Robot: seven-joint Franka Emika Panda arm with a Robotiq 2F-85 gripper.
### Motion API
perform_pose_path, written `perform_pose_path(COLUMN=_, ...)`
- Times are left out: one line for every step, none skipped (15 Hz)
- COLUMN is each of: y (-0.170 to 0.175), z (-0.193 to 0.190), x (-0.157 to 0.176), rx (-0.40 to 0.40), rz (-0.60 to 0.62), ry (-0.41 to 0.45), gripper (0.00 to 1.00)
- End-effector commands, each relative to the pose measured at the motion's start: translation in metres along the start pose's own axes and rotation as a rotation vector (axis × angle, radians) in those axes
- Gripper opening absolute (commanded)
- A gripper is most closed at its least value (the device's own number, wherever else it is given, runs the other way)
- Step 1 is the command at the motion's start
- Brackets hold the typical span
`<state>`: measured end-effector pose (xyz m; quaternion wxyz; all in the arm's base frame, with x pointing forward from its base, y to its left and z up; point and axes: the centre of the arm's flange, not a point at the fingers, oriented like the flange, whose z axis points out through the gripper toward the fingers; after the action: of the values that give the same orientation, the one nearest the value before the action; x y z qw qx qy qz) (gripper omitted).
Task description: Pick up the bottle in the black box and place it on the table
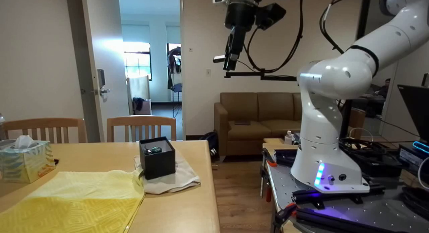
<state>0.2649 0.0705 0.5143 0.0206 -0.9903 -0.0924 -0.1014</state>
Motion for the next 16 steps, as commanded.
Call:
perform_pose_path(y=-0.001, z=-0.011, x=0.007, rx=-0.038, rz=0.042, ry=-0.083, gripper=1.00)
perform_pose_path(y=-0.001, z=-0.018, x=0.009, rx=-0.030, rz=0.027, ry=-0.106, gripper=1.00)
perform_pose_path(y=-0.001, z=-0.029, x=0.013, rx=-0.026, rz=0.034, ry=-0.122, gripper=1.00)
perform_pose_path(y=0.000, z=-0.038, x=0.015, rx=-0.021, rz=0.034, ry=-0.150, gripper=1.00)
perform_pose_path(y=0.000, z=-0.049, x=0.020, rx=-0.010, rz=0.028, ry=-0.154, gripper=1.00)
perform_pose_path(y=0.001, z=-0.058, x=0.026, rx=-0.002, rz=0.027, ry=-0.162, gripper=1.00)
perform_pose_path(y=0.003, z=-0.065, x=0.035, rx=0.000, rz=0.019, ry=-0.178, gripper=1.00)
perform_pose_path(y=0.006, z=-0.068, x=0.045, rx=-0.006, rz=0.021, ry=-0.181, gripper=1.00)
perform_pose_path(y=0.009, z=-0.067, x=0.056, rx=0.002, rz=0.024, ry=-0.186, gripper=1.00)
perform_pose_path(y=0.013, z=-0.063, x=0.069, rx=-0.006, rz=0.033, ry=-0.198, gripper=1.00)
perform_pose_path(y=0.019, z=-0.055, x=0.082, rx=-0.004, rz=0.037, ry=-0.217, gripper=1.00)
perform_pose_path(y=0.025, z=-0.045, x=0.097, rx=-0.001, rz=0.056, ry=-0.240, gripper=1.00)
perform_pose_path(y=0.031, z=-0.032, x=0.112, rx=-0.003, rz=0.071, ry=-0.260, gripper=1.00)
perform_pose_path(y=0.038, z=-0.021, x=0.125, rx=-0.006, rz=0.071, ry=-0.281, gripper=1.00)
perform_pose_path(y=0.044, z=-0.008, x=0.139, rx=-0.016, rz=0.088, ry=-0.296, gripper=1.00)
perform_pose_path(y=0.050, z=0.005, x=0.151, rx=-0.025, rz=0.099, ry=-0.310, gripper=1.00)
